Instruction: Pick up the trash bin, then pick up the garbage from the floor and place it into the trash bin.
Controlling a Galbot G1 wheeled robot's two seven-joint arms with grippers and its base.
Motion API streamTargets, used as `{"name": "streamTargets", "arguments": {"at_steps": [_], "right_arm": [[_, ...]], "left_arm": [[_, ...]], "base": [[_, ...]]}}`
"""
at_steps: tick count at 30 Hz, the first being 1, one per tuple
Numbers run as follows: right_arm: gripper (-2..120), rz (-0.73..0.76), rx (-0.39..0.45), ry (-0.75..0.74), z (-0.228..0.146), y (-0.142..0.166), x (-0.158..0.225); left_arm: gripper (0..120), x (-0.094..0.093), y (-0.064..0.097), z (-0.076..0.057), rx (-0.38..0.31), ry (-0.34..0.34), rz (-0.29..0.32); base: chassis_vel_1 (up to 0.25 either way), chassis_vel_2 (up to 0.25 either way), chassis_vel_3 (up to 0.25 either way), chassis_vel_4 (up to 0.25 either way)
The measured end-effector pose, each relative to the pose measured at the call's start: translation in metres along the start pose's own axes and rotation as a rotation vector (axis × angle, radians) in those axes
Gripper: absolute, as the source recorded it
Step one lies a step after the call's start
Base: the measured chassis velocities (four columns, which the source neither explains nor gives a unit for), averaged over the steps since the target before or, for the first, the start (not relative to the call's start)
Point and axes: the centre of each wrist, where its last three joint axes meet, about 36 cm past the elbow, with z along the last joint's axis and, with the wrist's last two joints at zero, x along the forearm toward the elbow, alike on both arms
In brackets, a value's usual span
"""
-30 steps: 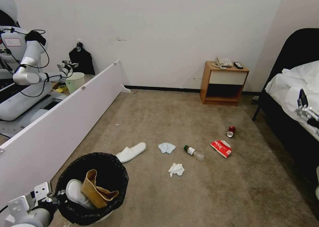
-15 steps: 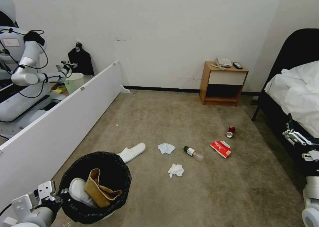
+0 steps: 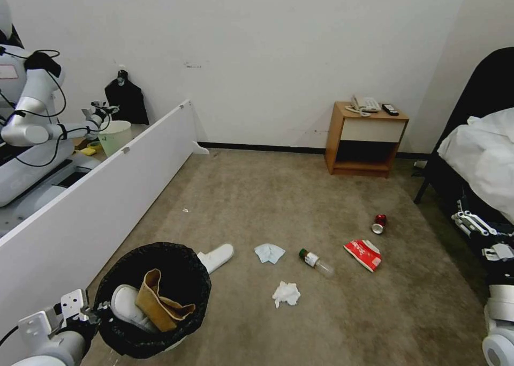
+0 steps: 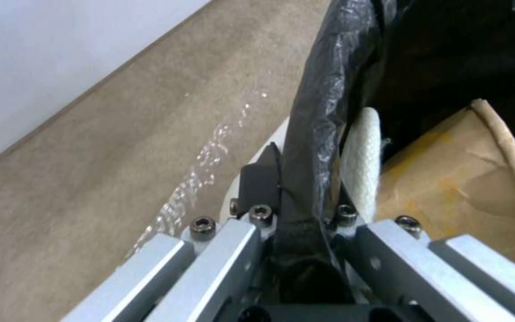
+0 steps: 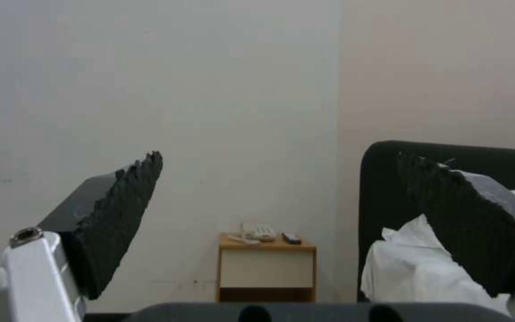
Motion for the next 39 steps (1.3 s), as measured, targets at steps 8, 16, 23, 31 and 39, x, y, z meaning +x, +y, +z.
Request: {"name": "streamTargets", "arguments": {"at_steps": [8,16,23,31,39], "right_arm": [[100,-0.004,0.001,0.002,0.002,0.002,0.002],[100,-0.011,0.000,-0.008,0.003,0.004,0.003],[100,-0.031,0.040,-0.001,0.006,0.000,0.001],[100,-0.104,0.141,0.131,-0.003,-0.010,-0.001],[100,-0.146,0.178,0.504,-0.018,-0.004,-0.002]], "left_arm": [[1,0.002,-0.001,0.000,-0.002,-0.002,0.000],[1,0.003,-0.001,0.001,-0.001,-0.001,0.000],[1,0.004,0.000,0.002,-0.002,0.000,-0.003],[1,0.005,0.000,0.001,-0.010,0.001,-0.005],[1,0.006,0.001,0.000,-0.015,-0.001,-0.007]], "base": [[-0.172,0.167,0.173,-0.182],[-0.182,0.177,0.177,-0.187],[-0.029,0.046,0.027,-0.031],[0.000,0.000,0.000,0.000],[0.000,0.000,0.000,0.000]]}}
